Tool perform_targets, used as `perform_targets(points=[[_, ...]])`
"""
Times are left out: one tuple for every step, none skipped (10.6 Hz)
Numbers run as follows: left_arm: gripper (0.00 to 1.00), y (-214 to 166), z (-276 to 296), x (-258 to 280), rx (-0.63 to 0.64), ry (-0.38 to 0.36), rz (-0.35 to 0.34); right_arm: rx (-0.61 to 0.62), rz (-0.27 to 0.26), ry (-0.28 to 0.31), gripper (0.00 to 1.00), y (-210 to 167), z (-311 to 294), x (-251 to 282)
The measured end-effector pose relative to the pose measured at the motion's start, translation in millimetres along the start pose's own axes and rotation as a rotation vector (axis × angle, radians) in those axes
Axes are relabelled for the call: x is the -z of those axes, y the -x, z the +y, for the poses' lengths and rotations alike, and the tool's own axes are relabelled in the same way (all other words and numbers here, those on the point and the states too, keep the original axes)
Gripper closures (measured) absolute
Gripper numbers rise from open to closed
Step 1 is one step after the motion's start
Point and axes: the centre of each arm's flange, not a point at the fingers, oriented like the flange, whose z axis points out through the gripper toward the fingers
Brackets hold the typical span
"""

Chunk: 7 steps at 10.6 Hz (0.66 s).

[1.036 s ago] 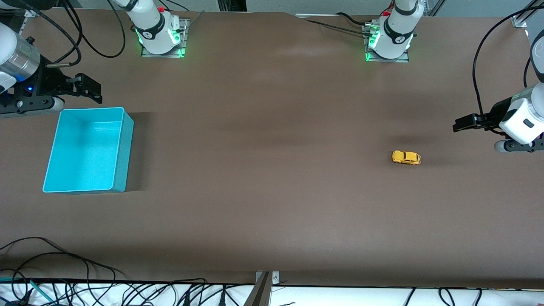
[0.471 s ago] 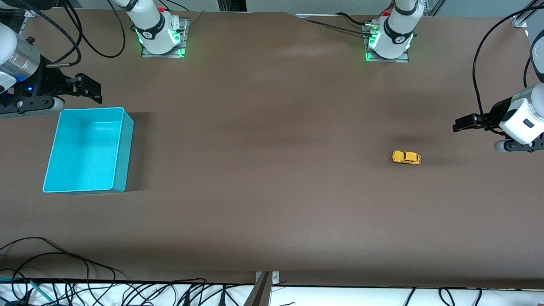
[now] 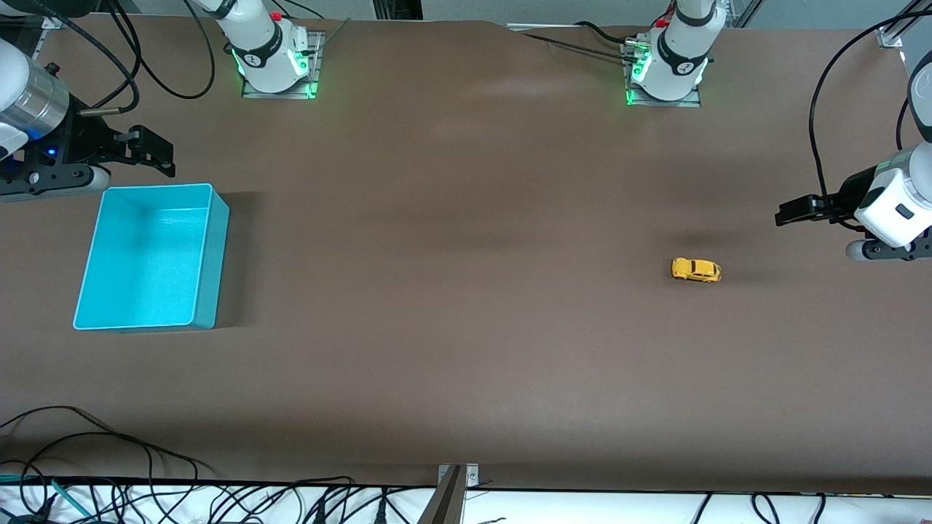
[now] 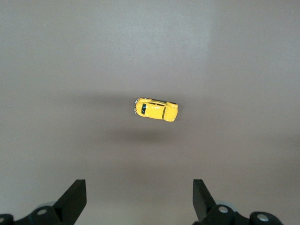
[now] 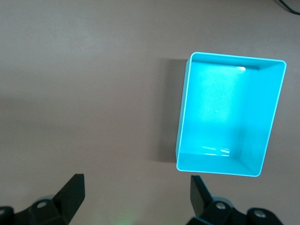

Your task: Wind up and store yellow beetle car

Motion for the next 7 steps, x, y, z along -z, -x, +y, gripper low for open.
perform_targets(points=[[0.00, 0.1, 0.0, -0.8, 0.000, 0.000, -0.002, 0.000, 0.000, 0.000, 0.00, 0.0, 0.0, 0.0], [0.00, 0.2, -0.1, -1.9, 0.000, 0.000, -0.004, 0.000, 0.000, 0.000, 0.00, 0.0, 0.0, 0.0], [0.00, 0.4, -0.1, -3.0, 0.000, 0.000, -0.006, 0.000, 0.000, 0.000, 0.00, 0.0, 0.0, 0.0], [0.00, 0.5, -0.2, -3.8, 0.000, 0.000, -0.008, 0.000, 0.000, 0.000, 0.00, 0.0, 0.0, 0.0], [0.00, 0.6, -0.2, -4.4, 0.000, 0.000, -0.009, 0.000, 0.000, 0.000, 0.00, 0.0, 0.0, 0.0], [0.00, 0.7, -0.2, -5.0, 0.000, 0.000, -0.011, 0.000, 0.000, 0.000, 0.00, 0.0, 0.0, 0.0], [0.00, 0.7, -0.2, -5.5, 0.001, 0.000, -0.012, 0.000, 0.000, 0.000, 0.00, 0.0, 0.0, 0.0]])
